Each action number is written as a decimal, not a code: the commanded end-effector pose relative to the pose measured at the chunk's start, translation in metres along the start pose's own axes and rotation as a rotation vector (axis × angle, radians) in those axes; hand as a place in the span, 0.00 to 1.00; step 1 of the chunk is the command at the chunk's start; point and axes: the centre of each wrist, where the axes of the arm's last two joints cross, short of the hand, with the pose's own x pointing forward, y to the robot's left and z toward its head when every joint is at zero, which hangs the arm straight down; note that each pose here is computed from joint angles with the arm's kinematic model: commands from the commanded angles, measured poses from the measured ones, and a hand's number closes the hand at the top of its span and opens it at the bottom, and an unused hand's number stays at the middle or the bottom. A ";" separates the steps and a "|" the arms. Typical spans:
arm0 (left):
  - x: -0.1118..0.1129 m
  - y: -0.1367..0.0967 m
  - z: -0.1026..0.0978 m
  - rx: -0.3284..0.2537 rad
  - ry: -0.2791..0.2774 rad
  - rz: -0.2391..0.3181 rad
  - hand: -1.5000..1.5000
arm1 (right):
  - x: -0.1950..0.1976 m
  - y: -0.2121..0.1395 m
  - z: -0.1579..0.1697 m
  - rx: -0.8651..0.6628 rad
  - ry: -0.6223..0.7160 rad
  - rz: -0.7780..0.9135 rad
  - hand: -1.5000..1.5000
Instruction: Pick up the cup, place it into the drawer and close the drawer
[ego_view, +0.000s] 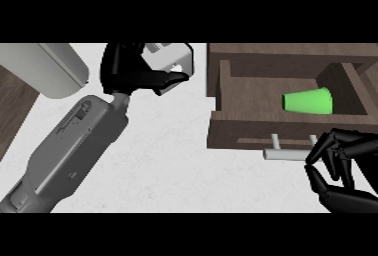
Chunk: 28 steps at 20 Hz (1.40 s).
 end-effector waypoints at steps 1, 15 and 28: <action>0.029 0.035 0.024 0.025 0.001 -0.018 0.00 | -0.001 0.017 -0.003 0.008 0.055 0.053 1.00; 0.026 0.135 0.096 0.032 0.019 0.016 0.00 | -0.064 0.024 -0.048 0.217 0.103 0.590 1.00; 0.027 0.179 0.144 0.039 0.021 0.014 0.00 | -0.154 0.088 -0.082 0.316 0.237 0.700 0.00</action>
